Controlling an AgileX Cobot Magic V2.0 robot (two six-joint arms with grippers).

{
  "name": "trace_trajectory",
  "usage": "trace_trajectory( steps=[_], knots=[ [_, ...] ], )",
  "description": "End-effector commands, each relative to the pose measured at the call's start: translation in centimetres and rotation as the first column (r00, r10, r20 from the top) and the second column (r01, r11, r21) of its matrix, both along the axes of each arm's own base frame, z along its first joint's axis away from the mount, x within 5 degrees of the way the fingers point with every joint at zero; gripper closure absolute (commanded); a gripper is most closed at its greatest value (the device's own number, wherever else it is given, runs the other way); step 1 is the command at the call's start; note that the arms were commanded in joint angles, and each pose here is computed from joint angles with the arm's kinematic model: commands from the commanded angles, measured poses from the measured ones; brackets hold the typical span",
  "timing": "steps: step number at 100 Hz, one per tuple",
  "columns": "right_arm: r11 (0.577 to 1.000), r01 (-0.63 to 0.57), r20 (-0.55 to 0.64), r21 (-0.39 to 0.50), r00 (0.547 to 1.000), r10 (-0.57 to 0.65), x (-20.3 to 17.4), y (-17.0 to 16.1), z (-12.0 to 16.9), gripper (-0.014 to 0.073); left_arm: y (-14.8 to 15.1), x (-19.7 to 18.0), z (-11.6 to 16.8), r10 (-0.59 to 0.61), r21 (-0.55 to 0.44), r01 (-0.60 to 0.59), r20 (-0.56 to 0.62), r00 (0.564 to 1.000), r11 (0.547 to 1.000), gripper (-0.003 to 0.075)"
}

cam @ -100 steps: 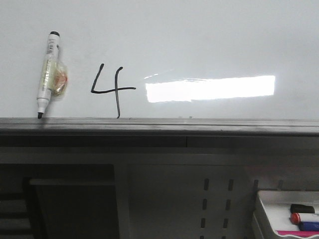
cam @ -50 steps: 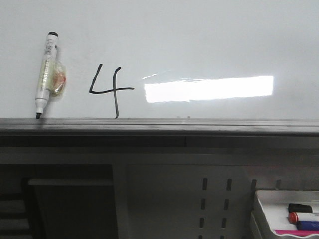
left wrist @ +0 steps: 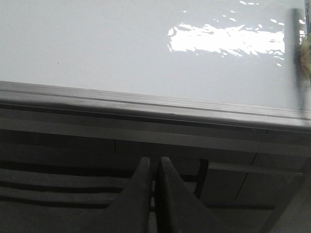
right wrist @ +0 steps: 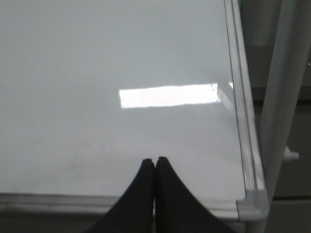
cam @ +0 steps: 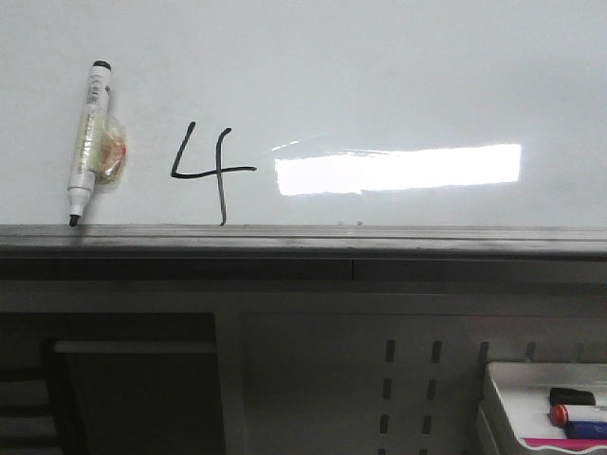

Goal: Write number 4 on whiteboard

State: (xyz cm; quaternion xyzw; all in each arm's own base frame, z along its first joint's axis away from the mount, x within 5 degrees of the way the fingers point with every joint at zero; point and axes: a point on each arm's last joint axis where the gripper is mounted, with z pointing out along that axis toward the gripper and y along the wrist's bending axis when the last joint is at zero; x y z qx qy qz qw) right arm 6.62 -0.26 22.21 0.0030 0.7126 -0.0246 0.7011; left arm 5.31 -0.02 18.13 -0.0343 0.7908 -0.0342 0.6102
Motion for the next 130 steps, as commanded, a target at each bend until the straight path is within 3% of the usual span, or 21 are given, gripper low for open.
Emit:
trace_trajectory(
  steps=[1,10,15,32,130],
  knots=[
    [1.0,0.013,0.046,-0.014,0.999,-0.013,0.0,-0.1,-0.3,0.0649,0.0,0.0,-0.7,-0.002,-0.002,0.002,0.03,1.0,1.0,0.0741],
    [1.0,0.017,0.012,-0.013,1.0,-0.017,-0.2,-0.1,-2.4,0.0649,0.0,0.0,-0.7,-0.002,-0.002,0.002,0.03,1.0,1.0,0.0741],
    [1.0,0.021,-0.082,-0.008,0.996,-0.022,-0.5,-0.1,-3.1,0.0649,0.0,0.0,-0.7,-0.002,-0.002,0.002,0.03,1.0,1.0,0.0741],
    [1.0,0.03,-0.225,-0.003,0.974,-0.03,-1.3,-0.2,-4.8,0.0649,0.0,0.0,-0.7,-0.002,-0.002,0.002,0.03,1.0,1.0,0.0741],
    [1.0,0.03,-0.224,-0.003,0.974,-0.03,-1.3,-0.2,-4.8,0.0649,0.0,0.0,-0.7,-0.002,-0.002,0.002,0.03,1.0,1.0,0.0741]
  ],
)
